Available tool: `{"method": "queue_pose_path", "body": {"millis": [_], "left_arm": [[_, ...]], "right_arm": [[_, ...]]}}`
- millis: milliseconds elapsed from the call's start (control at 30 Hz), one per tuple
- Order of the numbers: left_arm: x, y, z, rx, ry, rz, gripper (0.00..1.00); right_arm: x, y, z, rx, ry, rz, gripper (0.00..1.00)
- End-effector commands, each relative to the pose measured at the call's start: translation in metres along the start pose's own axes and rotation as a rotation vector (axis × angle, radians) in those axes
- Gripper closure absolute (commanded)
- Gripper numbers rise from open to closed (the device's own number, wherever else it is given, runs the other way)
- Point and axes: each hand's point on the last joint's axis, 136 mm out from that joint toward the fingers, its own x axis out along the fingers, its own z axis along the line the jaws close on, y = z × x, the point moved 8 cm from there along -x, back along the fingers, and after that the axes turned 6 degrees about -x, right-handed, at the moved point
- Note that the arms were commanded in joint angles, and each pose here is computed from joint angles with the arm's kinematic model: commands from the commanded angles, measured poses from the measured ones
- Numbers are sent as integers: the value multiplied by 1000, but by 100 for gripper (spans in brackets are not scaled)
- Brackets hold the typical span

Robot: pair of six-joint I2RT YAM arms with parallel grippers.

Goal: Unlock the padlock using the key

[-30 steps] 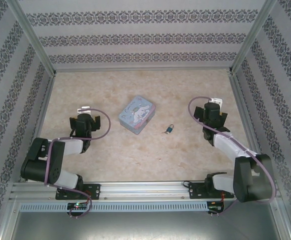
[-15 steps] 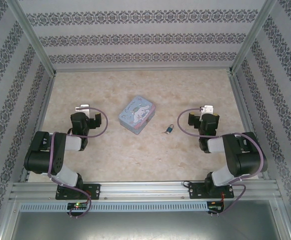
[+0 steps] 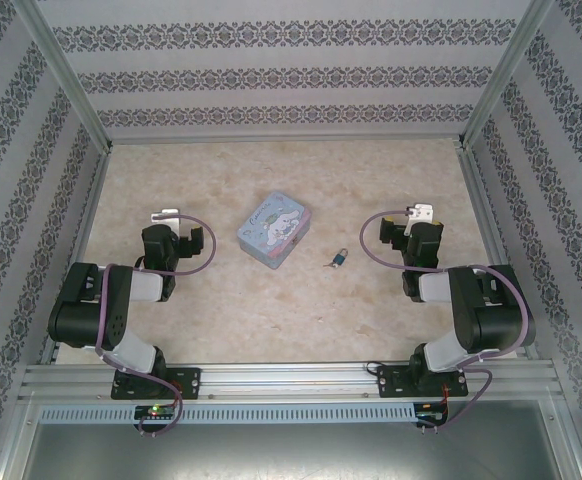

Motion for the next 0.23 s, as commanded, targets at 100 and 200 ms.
{"method": "queue_pose_path", "body": {"millis": [100,200], "left_arm": [[3,-13,1,-15,6,-51,1],[3,-13,1,-15,6,-52,1]], "right_arm": [[1,-15,4,4,-56,-53,2],[0,-16,7,-14,-98,-60,2]]}}
